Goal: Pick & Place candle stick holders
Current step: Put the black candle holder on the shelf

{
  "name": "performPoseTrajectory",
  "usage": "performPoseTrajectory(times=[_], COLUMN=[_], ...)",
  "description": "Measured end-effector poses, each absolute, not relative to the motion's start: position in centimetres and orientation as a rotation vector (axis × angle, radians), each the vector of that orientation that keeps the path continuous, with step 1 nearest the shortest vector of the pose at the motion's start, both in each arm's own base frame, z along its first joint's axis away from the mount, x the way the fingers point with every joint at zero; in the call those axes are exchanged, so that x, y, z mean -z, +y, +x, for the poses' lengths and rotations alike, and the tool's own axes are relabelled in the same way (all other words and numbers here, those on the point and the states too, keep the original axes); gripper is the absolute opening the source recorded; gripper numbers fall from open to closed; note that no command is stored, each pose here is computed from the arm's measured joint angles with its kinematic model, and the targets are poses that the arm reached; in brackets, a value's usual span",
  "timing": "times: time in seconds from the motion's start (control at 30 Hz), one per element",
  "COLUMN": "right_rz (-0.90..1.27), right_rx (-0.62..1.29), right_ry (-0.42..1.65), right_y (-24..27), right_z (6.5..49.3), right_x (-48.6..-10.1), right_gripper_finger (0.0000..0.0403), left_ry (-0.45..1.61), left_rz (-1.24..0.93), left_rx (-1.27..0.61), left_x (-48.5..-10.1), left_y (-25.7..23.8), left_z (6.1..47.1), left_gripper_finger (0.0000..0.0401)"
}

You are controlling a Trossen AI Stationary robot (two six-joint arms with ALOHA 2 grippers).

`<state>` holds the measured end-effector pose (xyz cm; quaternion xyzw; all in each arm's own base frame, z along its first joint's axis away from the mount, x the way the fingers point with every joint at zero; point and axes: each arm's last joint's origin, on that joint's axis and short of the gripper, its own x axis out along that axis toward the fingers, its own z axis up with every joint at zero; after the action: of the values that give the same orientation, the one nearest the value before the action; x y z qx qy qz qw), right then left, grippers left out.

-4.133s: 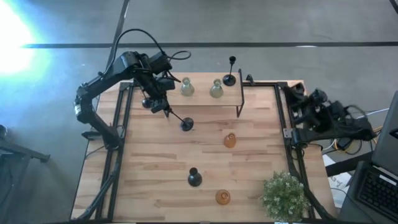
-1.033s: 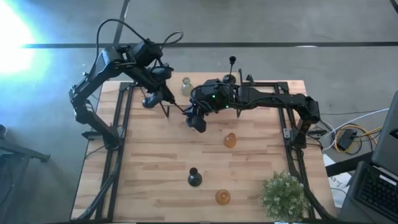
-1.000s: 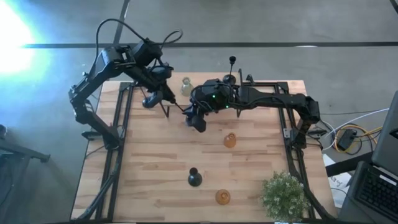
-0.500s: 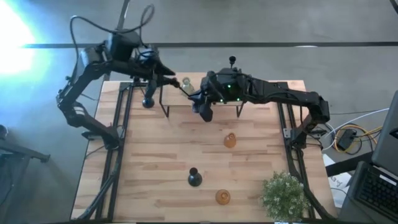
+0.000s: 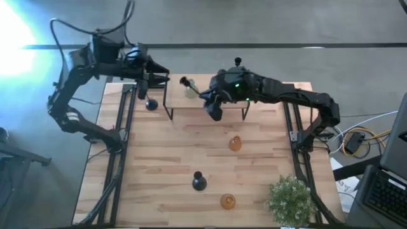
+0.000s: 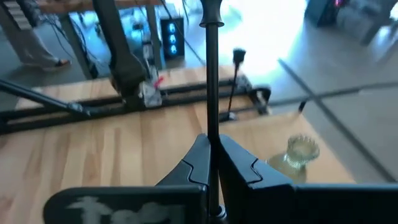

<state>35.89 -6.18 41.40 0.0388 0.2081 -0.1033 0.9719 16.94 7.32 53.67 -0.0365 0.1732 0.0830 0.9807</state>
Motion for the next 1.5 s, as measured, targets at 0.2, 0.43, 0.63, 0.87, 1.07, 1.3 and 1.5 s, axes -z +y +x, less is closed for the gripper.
performPoseTrajectory(times=[0.2,0.43,0.63,0.87,1.07,1.3,1.5], right_rz=[0.036,0.003,-0.031,-0.037,-0.022,-0.018,-0.015], right_rx=[0.190,0.212,0.240,0.271,0.236,0.237,0.238], right_ry=[0.349,0.313,0.290,0.236,0.190,0.158,0.159], right_y=[-5.9,-5.8,-5.9,-6.2,-6.2,-6.2,-6.2], right_z=[35.2,33.8,32.8,31.2,31.7,31.7,31.8], right_x=[-42.8,-44.1,-45.0,-46.5,-46.7,-47.0,-47.0], right_gripper_finger=[0.0008,0.0008,0.0008,0.0008,0.0008,0.0008,0.0008], left_ry=[0.212,0.087,0.048,-0.010,-0.093,-0.102,-0.181], left_rz=[-0.072,-0.117,-0.116,-0.101,-0.116,-0.148,-0.144], left_rx=[-0.157,-0.069,-0.077,-0.118,-0.074,0.064,0.187], left_x=[-51.6,-48.9,-49.0,-50.0,-50.0,-48.8,-48.7], left_y=[8.2,8.7,8.5,7.9,9.1,11.1,12.0], left_z=[18.8,20.0,18.5,16.2,18.5,22.6,24.8], left_gripper_finger=[0.0159,0.0158,0.0158,0.0159,0.0159,0.0159,0.0159])
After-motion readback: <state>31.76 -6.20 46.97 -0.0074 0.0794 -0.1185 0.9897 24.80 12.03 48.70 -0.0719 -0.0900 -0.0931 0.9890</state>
